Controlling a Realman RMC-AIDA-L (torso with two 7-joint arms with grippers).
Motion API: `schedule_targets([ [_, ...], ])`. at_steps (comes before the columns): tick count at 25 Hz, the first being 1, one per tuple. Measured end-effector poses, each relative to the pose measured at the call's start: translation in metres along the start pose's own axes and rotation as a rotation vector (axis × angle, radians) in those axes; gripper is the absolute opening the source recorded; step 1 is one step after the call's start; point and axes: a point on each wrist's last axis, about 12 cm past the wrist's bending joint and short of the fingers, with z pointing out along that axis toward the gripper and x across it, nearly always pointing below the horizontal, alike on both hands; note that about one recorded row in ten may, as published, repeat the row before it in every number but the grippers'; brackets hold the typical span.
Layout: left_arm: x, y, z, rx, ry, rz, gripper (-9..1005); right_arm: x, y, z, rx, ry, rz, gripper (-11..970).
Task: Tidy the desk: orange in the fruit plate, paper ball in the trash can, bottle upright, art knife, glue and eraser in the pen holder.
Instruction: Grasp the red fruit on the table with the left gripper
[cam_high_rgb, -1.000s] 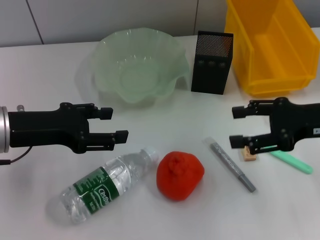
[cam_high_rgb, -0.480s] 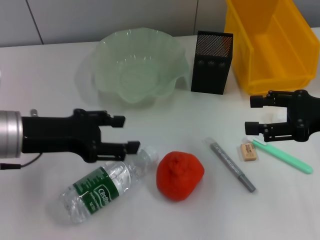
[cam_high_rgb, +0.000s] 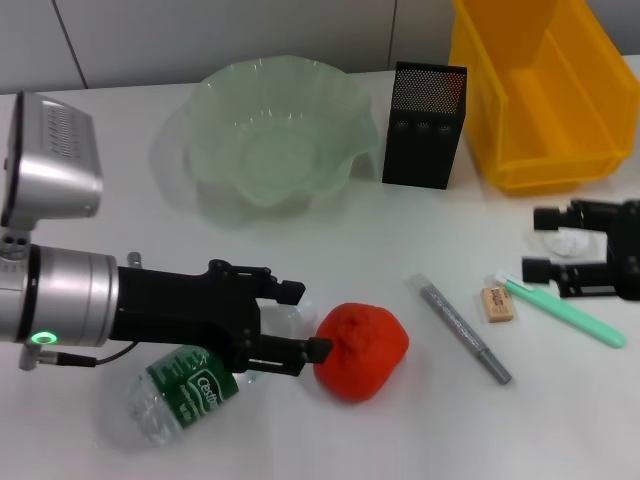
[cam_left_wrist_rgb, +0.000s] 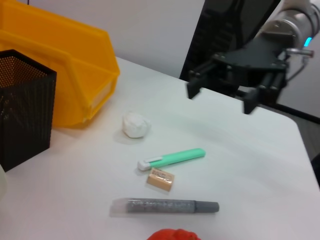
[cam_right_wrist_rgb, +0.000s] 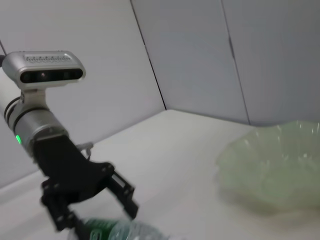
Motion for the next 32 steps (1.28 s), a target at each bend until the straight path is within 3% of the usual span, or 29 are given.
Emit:
schedule_targets([
  [9,-0.005,-0.003,0.015,-0.007,-0.003,0.035,764,0.025,0.013,-0.015,-0.025,0.093,0.041,833],
  [16,-0.009,-0.011,0.025,0.024,-0.011,0.051,764,0.032,0.014,-0.021,-0.008,0.108,0.063,832],
  [21,-0.008,-0.010,0.032,-0.003,-0.004,0.063,764,0.037,0.016,-0.026,-0.001,0.116,0.078,832],
  [24,-0.007,-0.013,0.050,-0.026,0.037,0.104,763,0.042,0.017,-0.025,-0.013,0.142,0.098,833],
  [32,-0.008,-0.010,0.058,-0.079,0.040,0.132,763,0.046,0.019,-0.028,-0.009,0.144,0.104,832],
])
